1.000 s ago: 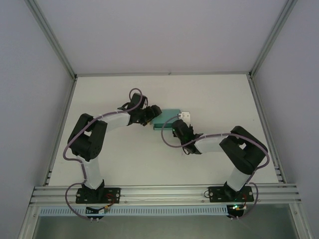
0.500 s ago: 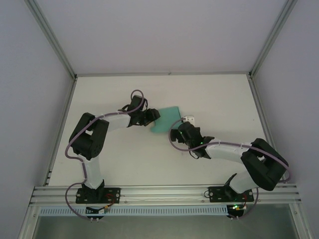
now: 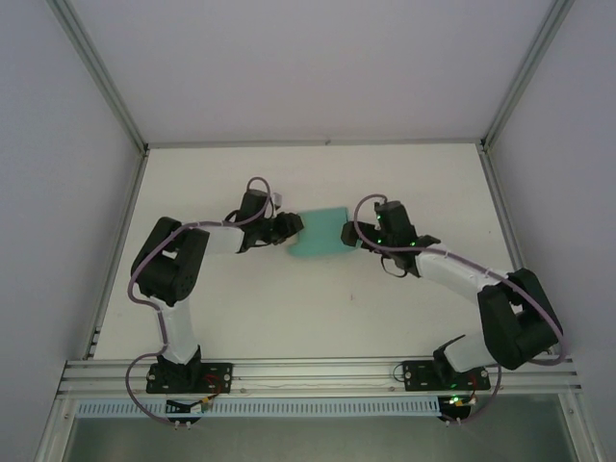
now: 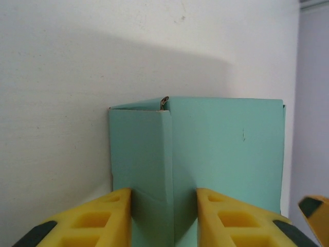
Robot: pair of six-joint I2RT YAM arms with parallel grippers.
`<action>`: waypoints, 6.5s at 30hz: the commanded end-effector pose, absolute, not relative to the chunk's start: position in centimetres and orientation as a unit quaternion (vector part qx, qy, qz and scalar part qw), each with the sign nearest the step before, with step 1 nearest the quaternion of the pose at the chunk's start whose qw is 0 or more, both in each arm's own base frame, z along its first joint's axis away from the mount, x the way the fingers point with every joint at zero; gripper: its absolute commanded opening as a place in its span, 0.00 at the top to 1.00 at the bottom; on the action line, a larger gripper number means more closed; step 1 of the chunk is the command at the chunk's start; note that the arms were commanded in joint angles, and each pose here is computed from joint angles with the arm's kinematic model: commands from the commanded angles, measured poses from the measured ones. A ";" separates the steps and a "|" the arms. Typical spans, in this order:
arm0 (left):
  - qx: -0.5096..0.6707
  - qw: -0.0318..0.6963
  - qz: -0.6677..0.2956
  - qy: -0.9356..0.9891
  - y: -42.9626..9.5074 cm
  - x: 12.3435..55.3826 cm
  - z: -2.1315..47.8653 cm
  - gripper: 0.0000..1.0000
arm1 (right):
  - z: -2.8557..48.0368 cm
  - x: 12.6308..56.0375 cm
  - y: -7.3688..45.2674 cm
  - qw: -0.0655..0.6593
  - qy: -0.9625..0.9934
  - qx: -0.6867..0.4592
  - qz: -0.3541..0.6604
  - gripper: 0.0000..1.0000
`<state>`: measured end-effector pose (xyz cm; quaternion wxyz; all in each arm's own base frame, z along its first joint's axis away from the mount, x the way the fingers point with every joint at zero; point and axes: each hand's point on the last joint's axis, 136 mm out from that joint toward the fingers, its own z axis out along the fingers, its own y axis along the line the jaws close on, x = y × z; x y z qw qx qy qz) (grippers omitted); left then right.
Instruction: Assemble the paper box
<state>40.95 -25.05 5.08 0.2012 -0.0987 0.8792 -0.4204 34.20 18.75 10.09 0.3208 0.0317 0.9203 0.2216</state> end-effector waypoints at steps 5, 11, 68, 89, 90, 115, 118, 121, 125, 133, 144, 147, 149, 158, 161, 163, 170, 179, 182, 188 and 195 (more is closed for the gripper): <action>-0.119 0.153 -0.455 0.869 -23.9 39.2 1.6 0.75 | 10.0 35.5 20.8 0.221 0.921 0.028 0.319 0.00; -0.127 0.142 -0.451 0.872 -23.3 38.9 0.4 0.75 | 8.6 37.9 21.9 0.166 0.915 0.046 0.366 0.00; 0.538 0.538 0.013 0.649 -33.0 29.7 21.5 0.00 | 21.7 31.1 18.7 -0.102 0.843 0.264 0.457 0.58; 0.557 0.532 0.007 0.638 -34.4 30.2 20.8 0.50 | 20.4 29.8 18.9 -0.134 0.844 0.245 0.458 0.52; 0.557 0.531 0.006 0.639 -34.4 30.2 20.8 0.53 | 20.4 29.8 18.9 -0.132 0.844 0.245 0.458 0.51; 0.591 0.256 -0.115 0.756 -26.6 25.8 16.1 0.74 | 27.2 35.2 14.8 0.472 0.812 -0.184 0.292 0.00; 0.589 0.249 -0.111 0.761 -26.4 26.3 15.8 0.73 | 27.2 33.1 16.8 0.442 0.796 -0.264 0.319 0.00; 0.605 0.232 -0.111 0.754 -26.6 26.4 14.7 0.73 | 25.7 32.0 18.3 0.411 0.798 -0.314 0.309 0.00; 0.615 0.199 -0.118 0.754 -26.9 26.6 13.0 0.74 | 22.9 30.3 20.1 0.363 0.803 -0.373 0.291 0.02; 0.631 0.148 -0.130 0.750 -27.3 26.7 11.2 0.75 | 19.5 28.9 21.4 0.306 0.806 -0.423 0.279 0.18; 0.631 0.136 -0.132 0.753 -27.6 27.2 10.2 0.75 | 15.1 30.0 21.7 0.239 0.844 -0.420 0.233 0.52; 0.629 0.132 -0.130 0.755 -27.5 27.3 10.0 0.74 | 14.2 29.9 21.8 0.229 0.847 -0.421 0.229 0.64; 0.627 0.129 -0.128 0.757 -27.5 27.4 9.8 0.75 | 14.0 30.1 22.1 0.228 0.852 -0.415 0.225 0.76; 0.615 0.137 -0.110 0.769 -27.6 28.7 9.1 0.74 | 14.1 32.2 21.9 0.250 0.917 -0.259 0.172 0.99; 0.612 0.137 -0.103 0.772 -27.5 29.2 8.9 0.74 | 13.9 32.5 22.1 0.271 0.927 -0.181 0.183 1.00; 0.608 0.134 -0.102 0.775 -27.4 29.4 8.7 0.74 | 14.0 32.4 22.6 0.287 0.923 -0.154 0.203 0.99; 0.602 0.134 -0.115 0.778 -27.5 29.3 8.5 0.73 | 12.7 32.2 22.5 0.345 0.904 -0.150 0.205 0.97; 0.598 0.135 -0.115 0.782 -27.2 29.4 8.5 0.72 | 8.9 30.9 22.1 0.345 0.903 -0.172 0.188 0.96; 0.597 0.137 -0.115 0.782 -27.2 29.5 8.6 0.71 | 8.5 30.5 21.7 0.353 0.903 -0.178 0.168 0.96; 0.581 0.147 -0.118 0.792 -27.4 30.0 9.2 0.62 | 8.1 29.7 21.8 0.384 0.890 -0.172 0.177 0.96; 0.551 0.174 -0.136 0.804 -27.9 30.2 11.9 0.22 | 8.4 29.7 22.3 0.395 0.889 -0.164 0.163 0.96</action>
